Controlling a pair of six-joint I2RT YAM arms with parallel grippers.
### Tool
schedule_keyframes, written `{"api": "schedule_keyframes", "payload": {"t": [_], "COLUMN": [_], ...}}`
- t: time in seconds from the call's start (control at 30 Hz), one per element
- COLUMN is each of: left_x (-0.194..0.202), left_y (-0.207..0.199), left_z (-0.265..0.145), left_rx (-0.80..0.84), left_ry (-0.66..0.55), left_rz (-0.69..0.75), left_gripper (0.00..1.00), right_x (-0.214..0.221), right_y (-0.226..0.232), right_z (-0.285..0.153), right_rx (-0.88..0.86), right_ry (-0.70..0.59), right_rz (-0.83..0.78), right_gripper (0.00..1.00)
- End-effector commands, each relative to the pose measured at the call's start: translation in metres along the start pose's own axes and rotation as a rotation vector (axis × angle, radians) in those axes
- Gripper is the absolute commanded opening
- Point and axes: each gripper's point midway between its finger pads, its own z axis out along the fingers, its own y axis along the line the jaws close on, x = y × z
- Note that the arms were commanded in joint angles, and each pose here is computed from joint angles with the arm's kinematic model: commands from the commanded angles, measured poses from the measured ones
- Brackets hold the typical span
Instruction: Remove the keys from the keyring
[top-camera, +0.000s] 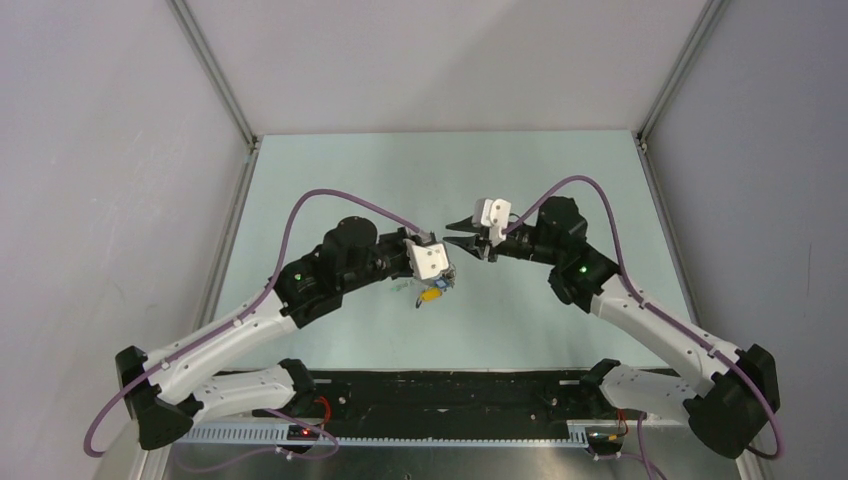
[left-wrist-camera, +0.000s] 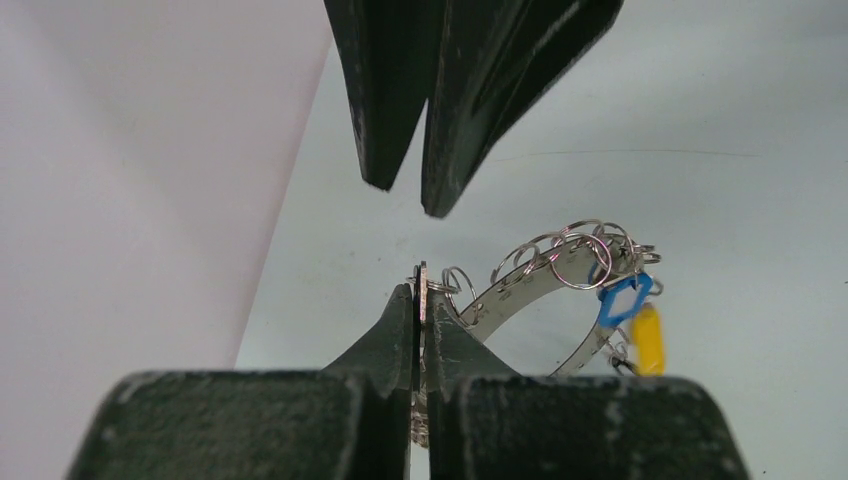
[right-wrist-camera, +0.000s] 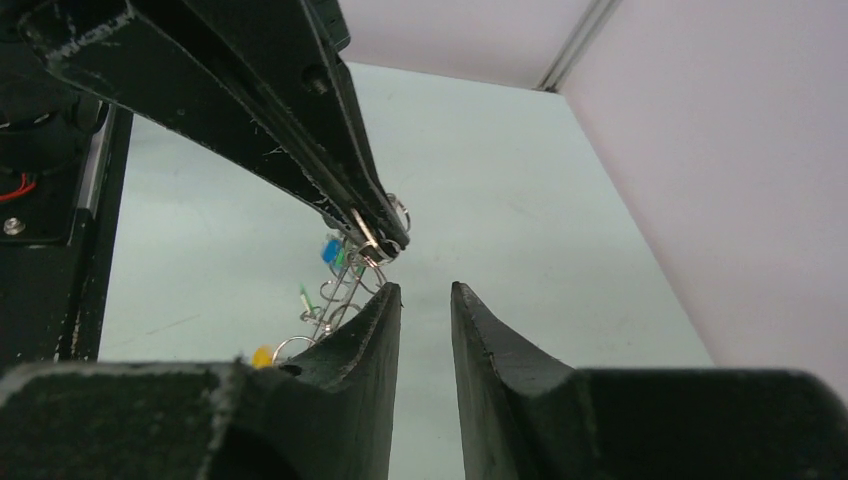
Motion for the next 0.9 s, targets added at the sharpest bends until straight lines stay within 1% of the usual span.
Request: {"api": "schedule_keyframes", "payload": {"t": [0.0, 0.3, 0.43, 0.5, 0.53, 0.6, 0.7, 0.77, 0.8, 0.87], "left_x": [-0.026, -0.028, -0.03, -0.03, -0.03, -0.031, -0.028, -0.027, -0.027, -0.026], "left_y": [0.016, 0.017, 0.017, 0.017, 0.017, 0.019, 0.023, 0.026, 0.027, 0.028], "left_z": [-0.009, -0.011, -0.012, -0.013, -0.013, -0.014, -0.015, -0.016, -0.017, -0.018], "left_rx": [-0.052, -0.054, -0.053, -0.053, -0.056, -0.061, -0.085, -0.098, -0.103, -0.109], "left_ry": [-0.098, -0.107, -0.113, -0.114, -0.113, -0.114, -0.097, -0.09, -0.089, -0.085], "left_rz": [0.03, 0.024, 0.022, 0.023, 0.022, 0.021, 0.018, 0.017, 0.018, 0.017], "left_gripper": [0.0, 0.0, 0.0, 0.0, 0.0, 0.0, 0.0, 0.0, 0.0, 0.0], "right_x": [-0.009, 0.005, 0.011, 0.011, 0.012, 0.012, 0.016, 0.018, 0.019, 0.022], "right_y": [0.002, 0.015, 0.015, 0.014, 0.013, 0.012, 0.011, 0.01, 0.01, 0.01], "right_z": [0.011, 0.029, 0.034, 0.034, 0.034, 0.034, 0.032, 0.03, 0.03, 0.028], "right_rx": [-0.04, -0.069, -0.055, -0.047, -0.041, -0.034, -0.022, -0.015, -0.014, -0.008], "right_ry": [0.011, 0.058, 0.079, 0.083, 0.086, 0.09, 0.111, 0.125, 0.129, 0.144], "right_rz": [-0.064, -0.073, -0.08, -0.083, -0.084, -0.084, -0.085, -0.085, -0.085, -0.082], "right_gripper": [0.3, 0.29, 0.23, 0.18, 0.14, 0.1, 0.09, 0.05, 0.0, 0.0]}}
